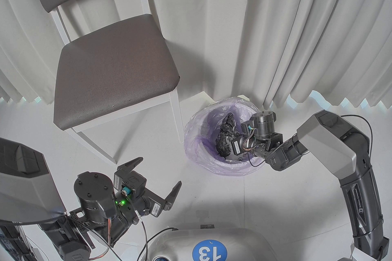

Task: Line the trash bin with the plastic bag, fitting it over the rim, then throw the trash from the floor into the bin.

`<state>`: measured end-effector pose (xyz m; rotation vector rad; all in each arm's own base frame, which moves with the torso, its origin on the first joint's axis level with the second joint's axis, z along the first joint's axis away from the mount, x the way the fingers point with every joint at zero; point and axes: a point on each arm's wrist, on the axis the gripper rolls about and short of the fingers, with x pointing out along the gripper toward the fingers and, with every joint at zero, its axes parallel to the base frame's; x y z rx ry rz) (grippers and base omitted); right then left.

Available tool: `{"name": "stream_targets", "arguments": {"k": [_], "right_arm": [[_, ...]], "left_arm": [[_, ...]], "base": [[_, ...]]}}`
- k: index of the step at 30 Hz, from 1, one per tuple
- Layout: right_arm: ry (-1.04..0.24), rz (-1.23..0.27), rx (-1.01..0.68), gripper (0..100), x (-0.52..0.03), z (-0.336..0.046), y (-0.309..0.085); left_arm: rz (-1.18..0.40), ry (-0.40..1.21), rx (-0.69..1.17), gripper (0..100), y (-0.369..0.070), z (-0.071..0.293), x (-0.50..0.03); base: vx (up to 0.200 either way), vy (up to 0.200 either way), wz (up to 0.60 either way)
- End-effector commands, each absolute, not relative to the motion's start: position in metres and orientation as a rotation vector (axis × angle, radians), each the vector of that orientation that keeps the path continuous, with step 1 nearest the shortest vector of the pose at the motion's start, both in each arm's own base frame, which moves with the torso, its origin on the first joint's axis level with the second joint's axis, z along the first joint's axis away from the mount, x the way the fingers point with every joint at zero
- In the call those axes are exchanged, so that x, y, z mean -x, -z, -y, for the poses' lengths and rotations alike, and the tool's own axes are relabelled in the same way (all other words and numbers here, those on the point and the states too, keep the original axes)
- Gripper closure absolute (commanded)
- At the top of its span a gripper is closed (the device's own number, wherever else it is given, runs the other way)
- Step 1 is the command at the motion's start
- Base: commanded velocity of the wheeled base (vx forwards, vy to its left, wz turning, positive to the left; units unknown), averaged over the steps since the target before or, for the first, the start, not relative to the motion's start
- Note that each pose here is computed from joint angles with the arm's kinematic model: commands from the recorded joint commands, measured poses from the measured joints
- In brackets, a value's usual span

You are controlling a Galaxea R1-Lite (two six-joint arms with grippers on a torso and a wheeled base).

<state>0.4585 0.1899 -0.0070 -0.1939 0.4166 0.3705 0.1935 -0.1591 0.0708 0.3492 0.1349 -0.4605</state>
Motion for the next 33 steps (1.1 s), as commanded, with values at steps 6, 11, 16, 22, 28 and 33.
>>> {"name": "stream_targets", "arguments": {"k": [6,11,16,22,28,33], "right_arm": [[-0.384,-0.388,0.199,100,-0.46,-0.193,-0.005],[-0.387,-0.412,0.238,0,-0.457,-0.188,0.0],[-0.391,-0.385,0.24,0,-0.444,-0.185,-0.034],[-0.393,-0.387,0.244,0,-0.418,-0.176,-0.069],[-0.369,-0.361,0.26,0,-0.375,-0.144,-0.112],[-0.344,-0.409,0.27,0,-0.321,-0.114,-0.12]], "left_arm": [[-0.123,0.46,-0.343,0,-0.072,0.16,-0.194],[-0.121,0.46,-0.342,0,-0.072,0.16,-0.194],[-0.123,0.452,-0.344,0,-0.072,0.16,-0.194],[-0.14,0.459,-0.353,0,-0.067,0.16,-0.194],[-0.189,0.399,-0.467,0,-0.047,0.155,-0.227],[-0.236,0.321,-0.562,0,0.008,0.164,-0.3]], "base": [[0.0,0.0,0.0],[0.0,0.0,0.0],[0.0,0.0,0.0],[0.0,0.0,0.0],[0.0,0.0,0.0],[0.0,0.0,0.0]]}}
